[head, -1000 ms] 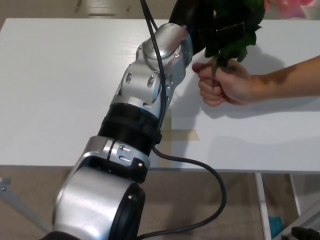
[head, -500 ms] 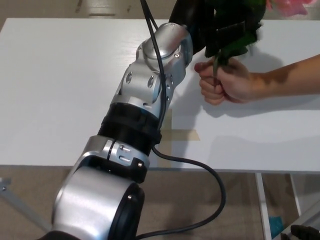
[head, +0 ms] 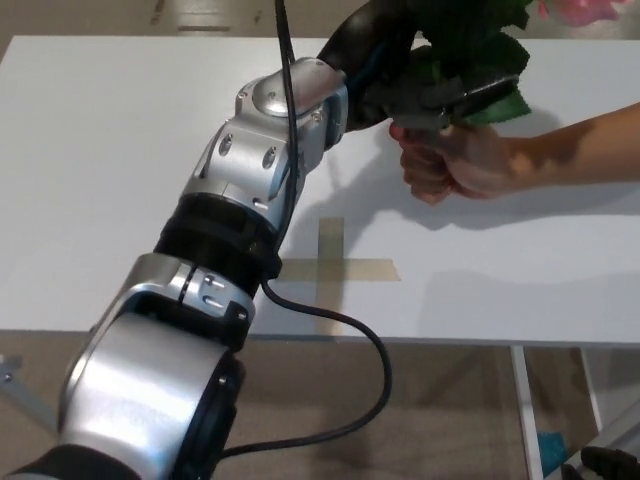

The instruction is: Use the left hand to pick up the rose and passes it to a human.

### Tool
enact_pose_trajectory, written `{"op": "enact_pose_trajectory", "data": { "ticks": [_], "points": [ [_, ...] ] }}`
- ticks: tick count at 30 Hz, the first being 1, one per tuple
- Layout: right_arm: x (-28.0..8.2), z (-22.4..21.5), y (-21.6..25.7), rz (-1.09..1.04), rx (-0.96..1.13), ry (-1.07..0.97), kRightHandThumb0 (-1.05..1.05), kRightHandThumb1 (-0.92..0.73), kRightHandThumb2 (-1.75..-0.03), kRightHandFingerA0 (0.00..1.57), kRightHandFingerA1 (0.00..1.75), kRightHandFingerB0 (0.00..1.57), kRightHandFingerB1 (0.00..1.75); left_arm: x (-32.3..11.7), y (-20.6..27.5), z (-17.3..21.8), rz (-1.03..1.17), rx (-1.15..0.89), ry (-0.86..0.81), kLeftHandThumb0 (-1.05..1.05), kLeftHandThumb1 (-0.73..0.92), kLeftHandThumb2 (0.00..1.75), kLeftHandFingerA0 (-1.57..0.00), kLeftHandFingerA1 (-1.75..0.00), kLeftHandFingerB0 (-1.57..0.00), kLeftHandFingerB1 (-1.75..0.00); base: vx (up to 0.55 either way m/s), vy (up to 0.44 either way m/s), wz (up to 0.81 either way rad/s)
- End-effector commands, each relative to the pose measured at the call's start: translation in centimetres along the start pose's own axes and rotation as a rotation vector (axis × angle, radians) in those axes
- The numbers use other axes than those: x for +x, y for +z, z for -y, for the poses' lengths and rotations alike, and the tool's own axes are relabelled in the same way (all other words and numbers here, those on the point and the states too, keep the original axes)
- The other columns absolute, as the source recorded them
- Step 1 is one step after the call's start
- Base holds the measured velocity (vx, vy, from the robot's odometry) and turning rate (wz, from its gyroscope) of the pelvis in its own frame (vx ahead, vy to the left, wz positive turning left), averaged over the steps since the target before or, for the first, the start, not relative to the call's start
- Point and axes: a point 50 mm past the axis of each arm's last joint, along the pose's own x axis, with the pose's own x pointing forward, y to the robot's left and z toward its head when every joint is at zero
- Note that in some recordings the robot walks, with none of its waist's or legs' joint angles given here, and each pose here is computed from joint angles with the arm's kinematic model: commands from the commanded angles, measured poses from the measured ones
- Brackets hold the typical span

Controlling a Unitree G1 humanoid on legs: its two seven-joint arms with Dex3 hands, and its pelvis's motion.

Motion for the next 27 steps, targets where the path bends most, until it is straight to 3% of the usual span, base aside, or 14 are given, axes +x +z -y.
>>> {"op": "enact_pose_trajectory", "data": {
  "ticks": [1,12,18,22,23,27],
  "points": [
    [-0.1,0.3,-0.6,-0.031,0.012,-0.003,-0.56,-0.79,-0.64,0.66,0.52,0.55,0.40,-0.1,0.3,-0.1,-0.024,0.033,-0.060,-0.76,0.43,0.55,0.00,0.00,0.00,0.00,0.00,0.000,0.00],
    [-0.1,0.3,-0.8,-0.040,0.014,-0.002,-0.56,-0.79,-0.64,0.66,0.53,0.55,0.40,-1.5,0.5,-2.1,-0.024,0.091,-0.073,-0.79,0.44,0.55,0.00,0.00,0.00,0.00,0.00,0.000,0.00],
    [-0.3,0.2,-1.5,-0.050,-0.014,0.006,-0.57,-0.79,-0.64,0.63,0.51,0.54,0.40,-6.3,-0.9,-6.9,-0.047,0.092,-0.005,-0.78,0.45,0.56,0.00,0.00,0.00,0.00,0.00,0.000,0.00],
    [-0.3,0.3,-1.7,-0.052,-0.016,0.007,-0.57,-0.79,-0.64,0.63,0.51,0.54,0.40,-7.0,-1.0,-7.2,-0.050,0.092,0.004,-0.78,0.45,0.56,0.00,0.00,0.00,0.00,0.00,0.000,0.02],
    [-0.5,0.3,-2.6,-0.074,-0.031,0.008,-0.57,-0.79,-0.64,0.64,0.53,0.55,0.40,-10.5,-2.2,-9.4,-0.053,0.090,0.070,-0.75,0.45,0.55,0.00,0.00,0.00,0.00,0.00,0.000,0.00],
    [-0.6,0.3,-3.0,-0.083,-0.034,0.011,-0.56,-0.79,-0.64,0.64,0.53,0.56,0.40,-13.0,-2.8,-10.2,-0.053,0.089,0.099,-0.73,0.45,0.55,0.00,0.00,0.00,0.00,0.00,0.000,0.00]
  ]
}}
